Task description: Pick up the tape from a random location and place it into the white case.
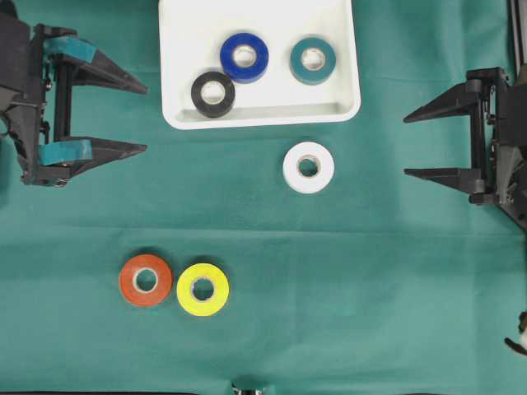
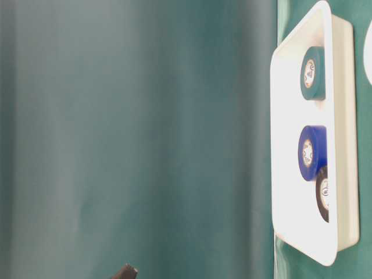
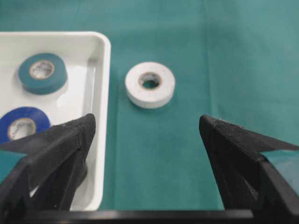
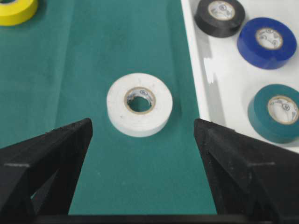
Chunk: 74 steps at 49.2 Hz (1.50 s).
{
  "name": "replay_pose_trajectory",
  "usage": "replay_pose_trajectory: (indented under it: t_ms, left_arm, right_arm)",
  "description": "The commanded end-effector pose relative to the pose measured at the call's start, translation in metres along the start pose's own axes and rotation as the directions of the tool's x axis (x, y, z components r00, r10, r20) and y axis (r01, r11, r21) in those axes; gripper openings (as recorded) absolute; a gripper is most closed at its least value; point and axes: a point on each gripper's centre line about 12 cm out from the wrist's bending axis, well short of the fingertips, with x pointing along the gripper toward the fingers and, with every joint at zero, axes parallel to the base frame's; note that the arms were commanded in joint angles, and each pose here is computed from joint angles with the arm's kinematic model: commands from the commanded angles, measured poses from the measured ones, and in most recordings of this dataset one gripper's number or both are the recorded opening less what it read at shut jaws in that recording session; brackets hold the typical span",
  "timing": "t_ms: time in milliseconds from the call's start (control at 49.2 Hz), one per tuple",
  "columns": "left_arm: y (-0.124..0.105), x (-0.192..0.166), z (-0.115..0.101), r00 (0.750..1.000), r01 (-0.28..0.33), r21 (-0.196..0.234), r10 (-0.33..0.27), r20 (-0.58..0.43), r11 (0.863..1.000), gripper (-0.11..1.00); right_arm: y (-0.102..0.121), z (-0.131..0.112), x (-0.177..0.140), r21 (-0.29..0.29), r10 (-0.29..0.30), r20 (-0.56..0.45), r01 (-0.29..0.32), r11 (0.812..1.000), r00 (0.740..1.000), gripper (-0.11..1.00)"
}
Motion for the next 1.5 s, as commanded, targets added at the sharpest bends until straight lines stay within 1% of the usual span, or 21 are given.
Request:
replay_pose_trajectory:
  t_ms: [0,386,671,1077,1484]
  left_arm:
    - [0.000,-0.003,0.003,0.999,0.003,-0.001,-0.003,0.049,1.000,0.99]
    - [-0.002,-0.001,-0.018,0.997,0.009,-0.002,-0.009,0.073,1.000,0.99]
    - [-0.002,-0.003,-0.019,0.995,0.013,-0.004,-0.012,0.096,1.000,0.99]
    - [-0.005,-0.003,-0.026,0.994,0.023,0.002,-0.023,0.111,1.000,0.99]
    - [-0.005,-0.003,-0.026,0.993,0.023,0.002,-0.023,0.113,1.000,0.99]
  right_arm:
    - [0.001,0.008,-0.001,0.001,0.004,0.021,-0.004,1.000,1.000,0.87]
    - [0.002,0.011,-0.001,-0.004,0.014,0.042,-0.014,1.000,0.999,0.87]
    - [0.005,0.021,-0.004,-0.030,0.040,0.121,-0.037,0.999,0.992,0.87]
    - [0.003,0.040,-0.011,-0.045,0.052,0.256,-0.041,0.998,0.965,0.87]
    - [0.003,0.051,-0.017,-0.059,0.067,0.330,-0.050,0.997,0.942,0.87]
